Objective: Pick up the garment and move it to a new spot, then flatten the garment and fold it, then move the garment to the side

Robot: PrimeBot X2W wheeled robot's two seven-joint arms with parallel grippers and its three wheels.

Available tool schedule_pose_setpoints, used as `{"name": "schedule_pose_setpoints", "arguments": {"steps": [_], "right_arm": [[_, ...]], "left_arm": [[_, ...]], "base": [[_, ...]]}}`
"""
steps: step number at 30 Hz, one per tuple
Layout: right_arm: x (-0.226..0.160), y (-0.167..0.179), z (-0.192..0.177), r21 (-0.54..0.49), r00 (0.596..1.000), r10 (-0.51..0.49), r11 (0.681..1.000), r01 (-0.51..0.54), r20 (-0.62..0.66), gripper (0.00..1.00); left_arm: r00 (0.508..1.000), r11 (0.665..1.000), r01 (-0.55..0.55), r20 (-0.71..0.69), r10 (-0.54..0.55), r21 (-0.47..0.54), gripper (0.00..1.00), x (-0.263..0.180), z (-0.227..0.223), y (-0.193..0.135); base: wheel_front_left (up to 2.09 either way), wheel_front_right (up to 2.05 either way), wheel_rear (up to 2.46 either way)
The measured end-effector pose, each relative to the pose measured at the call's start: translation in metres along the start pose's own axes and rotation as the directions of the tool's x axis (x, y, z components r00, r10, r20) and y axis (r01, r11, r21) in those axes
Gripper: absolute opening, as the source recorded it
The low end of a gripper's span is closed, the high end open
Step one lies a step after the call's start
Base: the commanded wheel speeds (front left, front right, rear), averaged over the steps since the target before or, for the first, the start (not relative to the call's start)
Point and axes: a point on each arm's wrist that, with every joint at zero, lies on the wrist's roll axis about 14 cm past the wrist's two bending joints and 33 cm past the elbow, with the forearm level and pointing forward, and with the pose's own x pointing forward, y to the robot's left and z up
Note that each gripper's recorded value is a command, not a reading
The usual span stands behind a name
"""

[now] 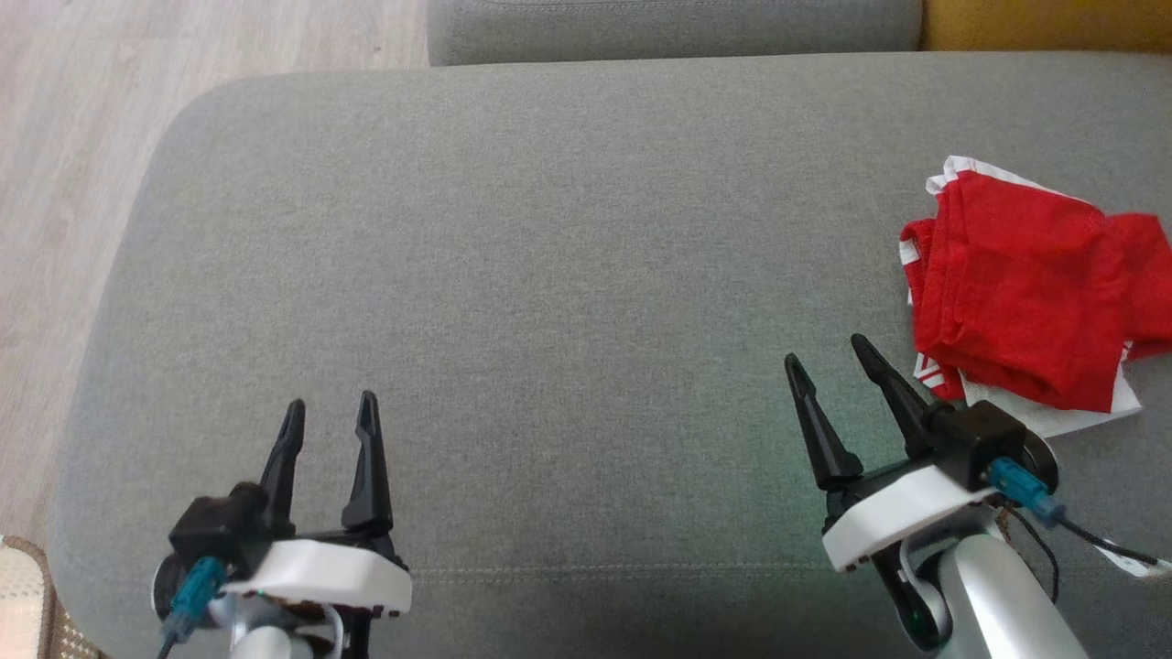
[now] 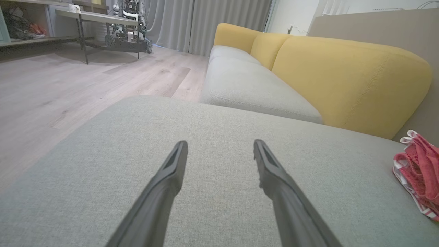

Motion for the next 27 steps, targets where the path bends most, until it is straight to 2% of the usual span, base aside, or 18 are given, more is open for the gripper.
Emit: {"name": "schedule_pose_setpoints", "arguments": {"steps": [13, 16, 27], "right_arm": [[0.001, -0.0017, -0.0062, 0.005, 1.0, -0.004, 1.0, 0.004, -0.016, 1.0], [0.0023, -0.0018, -0.0069, 0.006, 1.0, -0.003, 1.0, 0.003, -0.018, 1.0], [0.0035, -0.0019, -0.0088, 0.006, 1.0, -0.003, 1.0, 0.003, -0.022, 1.0]], "left_arm": [[1.0, 1.0, -0.004, 0.014, 0.004, 0.007, 1.0, 0.0034, 0.0043, 0.0026], [1.0, 1.0, 0.023, 0.015, -0.023, -0.021, 1.0, 0.004, 0.0045, -0.0013], [1.0, 0.997, 0.003, 0.008, -0.002, -0.08, 1.0, 0.0043, 0.0026, 0.007]], "base": [[0.0, 0.0, 0.0], [0.0, 0.0, 0.0], [0.0, 0.0, 0.0]]}}
